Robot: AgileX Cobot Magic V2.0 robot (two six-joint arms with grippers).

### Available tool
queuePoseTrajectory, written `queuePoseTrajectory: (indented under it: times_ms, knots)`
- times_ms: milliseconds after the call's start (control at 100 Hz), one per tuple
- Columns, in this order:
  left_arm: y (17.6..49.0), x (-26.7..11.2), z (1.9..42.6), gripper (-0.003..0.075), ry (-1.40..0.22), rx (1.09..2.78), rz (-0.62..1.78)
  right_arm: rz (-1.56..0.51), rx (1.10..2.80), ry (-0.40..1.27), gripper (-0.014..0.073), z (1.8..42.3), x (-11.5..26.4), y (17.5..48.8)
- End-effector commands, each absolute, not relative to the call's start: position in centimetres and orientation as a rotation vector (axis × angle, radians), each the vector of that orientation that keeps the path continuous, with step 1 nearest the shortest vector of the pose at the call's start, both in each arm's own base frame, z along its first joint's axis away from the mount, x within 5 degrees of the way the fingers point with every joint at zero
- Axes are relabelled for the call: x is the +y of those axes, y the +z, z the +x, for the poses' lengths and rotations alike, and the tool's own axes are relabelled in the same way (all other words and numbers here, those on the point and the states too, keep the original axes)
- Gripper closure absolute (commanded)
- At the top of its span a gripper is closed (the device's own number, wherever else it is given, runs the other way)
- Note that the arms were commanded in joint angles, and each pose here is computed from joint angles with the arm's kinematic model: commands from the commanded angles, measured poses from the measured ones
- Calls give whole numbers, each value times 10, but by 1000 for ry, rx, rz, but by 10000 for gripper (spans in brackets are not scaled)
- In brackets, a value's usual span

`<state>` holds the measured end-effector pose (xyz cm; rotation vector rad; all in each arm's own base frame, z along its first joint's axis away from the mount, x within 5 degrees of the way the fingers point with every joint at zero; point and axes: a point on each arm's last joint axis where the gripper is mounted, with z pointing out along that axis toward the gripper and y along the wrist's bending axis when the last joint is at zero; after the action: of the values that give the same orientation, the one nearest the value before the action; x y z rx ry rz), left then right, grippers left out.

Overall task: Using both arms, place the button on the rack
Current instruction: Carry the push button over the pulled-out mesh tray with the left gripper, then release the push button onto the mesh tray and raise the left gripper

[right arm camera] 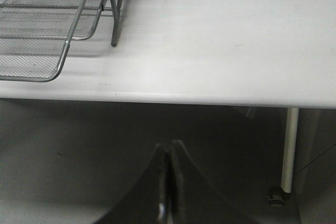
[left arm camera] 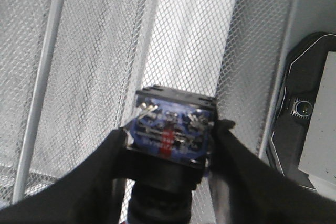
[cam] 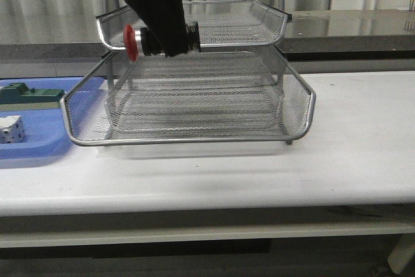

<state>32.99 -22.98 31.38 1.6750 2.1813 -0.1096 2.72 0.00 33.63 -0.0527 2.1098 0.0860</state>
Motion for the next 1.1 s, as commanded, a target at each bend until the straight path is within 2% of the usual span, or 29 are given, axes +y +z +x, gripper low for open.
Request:
queuePoseTrajectory:
  times_ms: [0, 90, 170, 280, 350, 440, 750, 940, 1090]
  knots:
    - [326, -235, 332, 657, -108, 2109, 1634, -53, 2026, 79, 666, 30, 0, 350]
    - [311, -238, 338, 650, -105, 2136, 1653, -53, 2026, 79, 666, 30, 0, 350]
    - [305, -240, 341, 596, -104, 2147, 1662, -53, 2026, 79, 666, 30, 0, 350]
    - [304, -240, 341, 444, -104, 2148, 1661, -53, 2026, 79, 666, 30, 0, 350]
    - [305, -240, 341, 309, -103, 2145, 1659, -53, 2026, 79, 666, 30, 0, 350]
    - [305, -240, 341, 217, -104, 2145, 1657, -53, 2026, 79, 666, 30, 0, 350]
    - [316, -235, 333, 206, -124, 2205, 1613, -53, 2026, 79, 666, 30, 0, 350]
    - [345, -218, 323, 206, -136, 2237, 1493, -53, 2026, 79, 666, 30, 0, 350]
    - [375, -191, 319, 207, -132, 2248, 1327, -53, 2026, 79, 666, 30, 0, 350]
